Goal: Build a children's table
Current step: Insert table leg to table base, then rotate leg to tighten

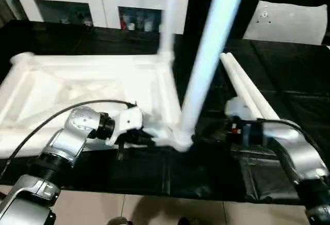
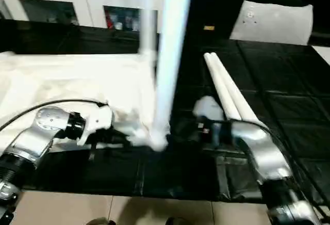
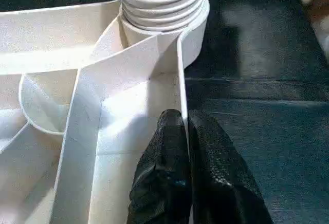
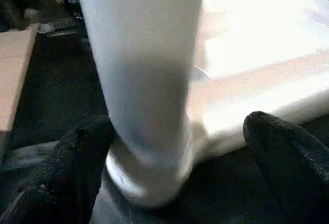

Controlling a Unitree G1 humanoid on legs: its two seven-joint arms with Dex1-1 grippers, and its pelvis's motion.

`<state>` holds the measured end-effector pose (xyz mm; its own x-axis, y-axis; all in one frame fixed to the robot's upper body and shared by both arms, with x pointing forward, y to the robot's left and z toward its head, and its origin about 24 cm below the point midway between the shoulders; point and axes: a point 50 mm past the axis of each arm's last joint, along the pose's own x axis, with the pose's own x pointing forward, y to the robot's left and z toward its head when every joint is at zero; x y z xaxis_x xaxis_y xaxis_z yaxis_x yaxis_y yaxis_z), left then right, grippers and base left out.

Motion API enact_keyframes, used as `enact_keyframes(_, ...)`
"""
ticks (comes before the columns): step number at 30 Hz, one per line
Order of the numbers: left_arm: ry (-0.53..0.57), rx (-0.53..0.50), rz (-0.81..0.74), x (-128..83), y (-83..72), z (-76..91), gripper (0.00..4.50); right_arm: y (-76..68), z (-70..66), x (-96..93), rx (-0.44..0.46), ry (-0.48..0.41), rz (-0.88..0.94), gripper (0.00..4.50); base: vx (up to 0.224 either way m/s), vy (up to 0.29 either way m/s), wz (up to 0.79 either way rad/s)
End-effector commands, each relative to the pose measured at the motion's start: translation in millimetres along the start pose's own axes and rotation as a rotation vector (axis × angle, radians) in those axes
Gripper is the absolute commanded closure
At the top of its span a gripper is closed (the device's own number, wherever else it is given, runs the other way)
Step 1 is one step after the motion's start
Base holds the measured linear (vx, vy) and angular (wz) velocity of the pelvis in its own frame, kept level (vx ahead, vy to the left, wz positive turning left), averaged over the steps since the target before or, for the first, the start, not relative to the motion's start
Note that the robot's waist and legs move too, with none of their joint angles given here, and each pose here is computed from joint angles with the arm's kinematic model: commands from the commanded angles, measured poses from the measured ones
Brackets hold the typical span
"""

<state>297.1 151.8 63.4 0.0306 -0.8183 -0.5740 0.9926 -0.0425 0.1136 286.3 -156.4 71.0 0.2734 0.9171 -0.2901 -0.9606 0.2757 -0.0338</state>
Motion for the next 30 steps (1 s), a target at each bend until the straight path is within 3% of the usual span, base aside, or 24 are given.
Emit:
enact_keyframes(1, 0.032, 0.048, -0.097, 8, -3.2, 2.8, 4.5, 1.5, -4.3, 3.4, 0.016, 0.037, 0.053, 0.22, 0.0, 0.0, 0.0)
enact_keyframes(6, 0.035, 0.056, -0.104, 10, -2.0, 3.8, 4.5, 2.8, -8.6, 10.0, 0.028, 0.053, 0.088, 0.54, 0.0, 0.0, 0.0)
enact_keyframes(7, 0.036, 0.058, -0.108, 10, -2.0, 3.9, 4.5, 2.9, -9.2, 10.6, 0.029, 0.056, 0.095, 0.79, 0.0, 0.0, 0.0)
enact_keyframes(10, 0.039, 0.062, -0.116, 10, -1.9, 3.8, 4.5, 3.2, -9.8, 11.4, 0.037, 0.058, 0.108, 0.87, 0.0, 0.0, 0.0)
enact_keyframes(16, 0.045, 0.067, -0.128, 9, -1.1, 2.8, 4.5, 4.4, -9.1, 12.3, 0.056, 0.038, 0.143, 1.53, 0.0, 0.0, 0.0)
enact_keyframes(24, 0.052, 0.06, -0.134, 9, -1.7, 1.2, 4.5, 8.7, -12.8, 12.8, 0.071, 0.033, 0.158, 1.75, 0.0, 0.0, 0.0)
enact_keyframes(30, 0.003, -0.042, 0.029, 13, 5.8, 1.2, 4.5, 15.9, -19.9, 16.0, 0.172, -0.016, 0.09, 1.76, 0.0, 0.0, 0.0)
